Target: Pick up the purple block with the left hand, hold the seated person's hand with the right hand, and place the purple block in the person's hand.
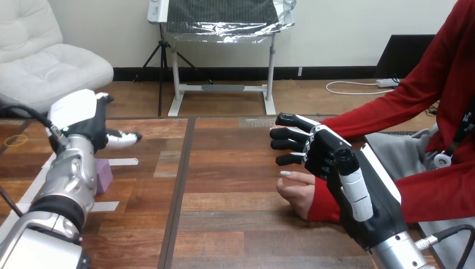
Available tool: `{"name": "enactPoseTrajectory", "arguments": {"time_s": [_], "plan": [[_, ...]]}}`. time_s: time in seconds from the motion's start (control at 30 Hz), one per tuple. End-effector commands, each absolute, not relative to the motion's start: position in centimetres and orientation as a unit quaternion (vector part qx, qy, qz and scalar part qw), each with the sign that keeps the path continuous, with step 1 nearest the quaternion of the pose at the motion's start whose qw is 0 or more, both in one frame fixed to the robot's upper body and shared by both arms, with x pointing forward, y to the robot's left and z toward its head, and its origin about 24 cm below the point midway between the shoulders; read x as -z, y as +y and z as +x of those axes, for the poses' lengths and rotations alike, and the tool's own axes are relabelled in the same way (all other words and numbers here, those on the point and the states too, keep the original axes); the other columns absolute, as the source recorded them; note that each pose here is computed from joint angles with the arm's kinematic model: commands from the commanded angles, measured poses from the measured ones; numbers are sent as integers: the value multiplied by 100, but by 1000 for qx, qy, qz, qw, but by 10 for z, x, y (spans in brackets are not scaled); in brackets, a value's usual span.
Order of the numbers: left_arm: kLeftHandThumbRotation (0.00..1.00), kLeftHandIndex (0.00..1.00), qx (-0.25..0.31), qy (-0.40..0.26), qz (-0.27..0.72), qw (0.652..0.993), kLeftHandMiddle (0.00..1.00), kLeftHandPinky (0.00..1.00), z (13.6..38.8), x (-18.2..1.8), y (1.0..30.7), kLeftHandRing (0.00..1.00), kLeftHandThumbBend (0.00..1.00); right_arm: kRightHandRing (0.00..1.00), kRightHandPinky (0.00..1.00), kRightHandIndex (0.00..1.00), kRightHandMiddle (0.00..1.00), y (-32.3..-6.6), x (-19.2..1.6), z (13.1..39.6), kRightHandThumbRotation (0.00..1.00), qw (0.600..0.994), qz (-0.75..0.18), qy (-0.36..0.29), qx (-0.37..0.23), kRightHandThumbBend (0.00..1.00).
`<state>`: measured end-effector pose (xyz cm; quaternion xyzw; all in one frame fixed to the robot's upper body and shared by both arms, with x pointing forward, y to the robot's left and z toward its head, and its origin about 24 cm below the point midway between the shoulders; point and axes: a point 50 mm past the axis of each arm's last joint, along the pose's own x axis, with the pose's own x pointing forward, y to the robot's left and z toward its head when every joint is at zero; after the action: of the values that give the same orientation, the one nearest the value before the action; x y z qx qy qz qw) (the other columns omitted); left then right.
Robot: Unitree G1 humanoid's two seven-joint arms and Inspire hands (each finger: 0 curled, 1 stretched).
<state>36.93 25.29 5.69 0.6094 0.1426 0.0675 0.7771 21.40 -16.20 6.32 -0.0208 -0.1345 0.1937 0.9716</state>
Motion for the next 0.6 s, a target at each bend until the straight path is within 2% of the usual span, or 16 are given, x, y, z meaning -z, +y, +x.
{"name": "enactPoseTrajectory", "arguments": {"time_s": [0.0,0.57], "plan": [[34,88,-85,121,624,768,92,86,381,-79,250,90,74,77,69,81,78,-162,-86,220,100,962,-33,-184,-201,91],[36,89,-84,155,624,761,92,87,377,-72,257,91,73,77,67,80,78,-162,-89,218,100,961,-34,-189,-200,92]]}}
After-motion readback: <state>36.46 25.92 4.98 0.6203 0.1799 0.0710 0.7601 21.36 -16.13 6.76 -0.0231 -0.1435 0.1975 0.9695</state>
